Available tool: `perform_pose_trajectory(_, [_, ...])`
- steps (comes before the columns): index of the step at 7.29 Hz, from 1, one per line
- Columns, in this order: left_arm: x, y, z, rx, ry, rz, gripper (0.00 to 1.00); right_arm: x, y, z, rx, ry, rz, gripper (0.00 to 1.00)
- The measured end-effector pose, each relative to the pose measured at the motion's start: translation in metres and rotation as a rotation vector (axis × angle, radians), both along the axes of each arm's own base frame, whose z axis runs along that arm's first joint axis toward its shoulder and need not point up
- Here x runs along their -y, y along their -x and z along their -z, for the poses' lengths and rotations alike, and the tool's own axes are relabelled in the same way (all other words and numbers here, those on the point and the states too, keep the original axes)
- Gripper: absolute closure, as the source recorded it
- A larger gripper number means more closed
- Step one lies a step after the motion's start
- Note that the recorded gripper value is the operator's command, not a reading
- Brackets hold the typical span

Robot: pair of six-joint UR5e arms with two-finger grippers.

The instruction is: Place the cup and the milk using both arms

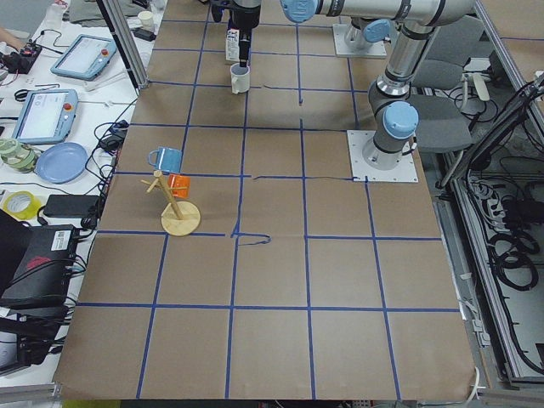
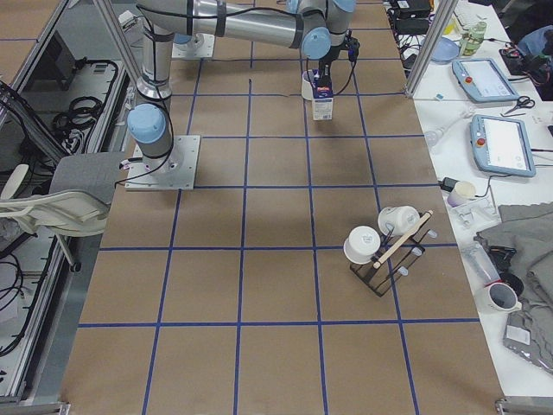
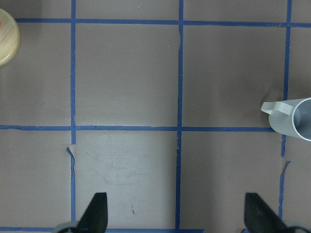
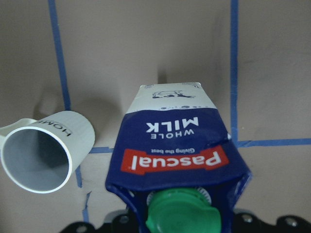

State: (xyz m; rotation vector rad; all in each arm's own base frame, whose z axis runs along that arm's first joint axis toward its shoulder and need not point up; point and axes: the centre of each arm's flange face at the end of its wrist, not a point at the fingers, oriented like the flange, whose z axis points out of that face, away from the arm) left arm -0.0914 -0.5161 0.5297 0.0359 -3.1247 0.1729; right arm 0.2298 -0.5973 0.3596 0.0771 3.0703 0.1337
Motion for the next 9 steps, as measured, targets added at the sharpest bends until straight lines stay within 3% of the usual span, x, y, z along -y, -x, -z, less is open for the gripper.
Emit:
perform_pose_trajectory(7, [0.000,0.000,-0.002,0.002,0.006,0.006,0.00,-0.010,-0.031,0.026,0.022,-0.050,0.021,0.62])
perform_pose_trajectory(9, [0.000,0.000,-0.001,0.002,0.003,0.005,0.00,-0.012,-0.031,0.031,0.021,-0.058,0.025,0.27])
